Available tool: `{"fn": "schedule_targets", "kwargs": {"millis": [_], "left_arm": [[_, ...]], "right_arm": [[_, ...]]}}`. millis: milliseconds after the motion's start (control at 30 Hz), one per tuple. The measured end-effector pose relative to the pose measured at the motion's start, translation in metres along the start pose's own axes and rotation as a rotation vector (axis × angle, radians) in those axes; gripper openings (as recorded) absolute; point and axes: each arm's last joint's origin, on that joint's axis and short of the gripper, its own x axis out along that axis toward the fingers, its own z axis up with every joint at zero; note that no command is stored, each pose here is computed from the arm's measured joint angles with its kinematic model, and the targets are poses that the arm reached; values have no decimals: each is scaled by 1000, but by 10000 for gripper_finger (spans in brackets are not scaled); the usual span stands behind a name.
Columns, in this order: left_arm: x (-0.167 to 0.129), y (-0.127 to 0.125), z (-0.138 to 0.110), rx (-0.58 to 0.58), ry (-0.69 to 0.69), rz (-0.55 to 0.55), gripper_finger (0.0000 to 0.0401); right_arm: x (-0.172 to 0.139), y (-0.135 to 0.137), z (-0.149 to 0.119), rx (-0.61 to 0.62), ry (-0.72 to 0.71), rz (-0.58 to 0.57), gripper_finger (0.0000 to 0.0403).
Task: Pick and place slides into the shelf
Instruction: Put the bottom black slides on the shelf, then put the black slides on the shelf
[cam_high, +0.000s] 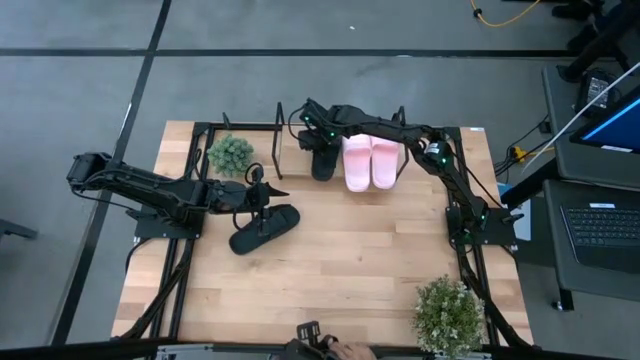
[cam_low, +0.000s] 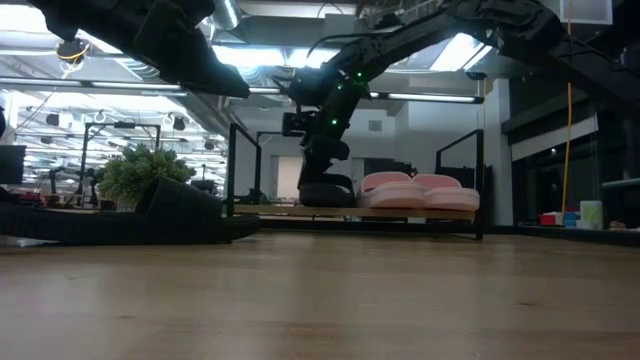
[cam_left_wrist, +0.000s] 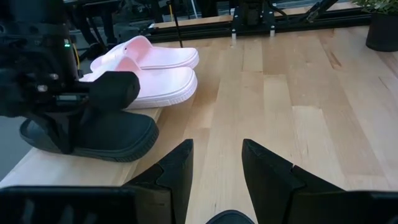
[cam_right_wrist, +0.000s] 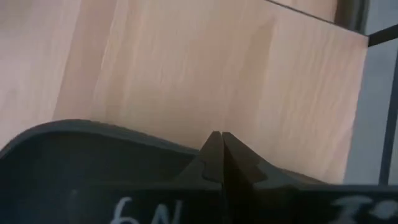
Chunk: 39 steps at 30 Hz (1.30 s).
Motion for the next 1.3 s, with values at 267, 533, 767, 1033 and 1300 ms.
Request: {"fn": "schedule_targets", "kwargs": {"millis": [267,533,767,1033,1300], "left_arm": [[0,0,0,-16,0,0,130],[0,0,0,53,-1,0,130],[-1,1,0,193,0,11,130],[-25,9,-4,177,-34,42,130],[-47,15,-48,87,-66,27,130]], "right_arm": [[0,2,2,-3,-26,27,1],[-40,17,32,-67,-131,31,1],[-117,46,58,-106,-184,18,1],[-140,94,78,-103,-188,73,1],[-122,135,93,-51,-186,76,0]]}}
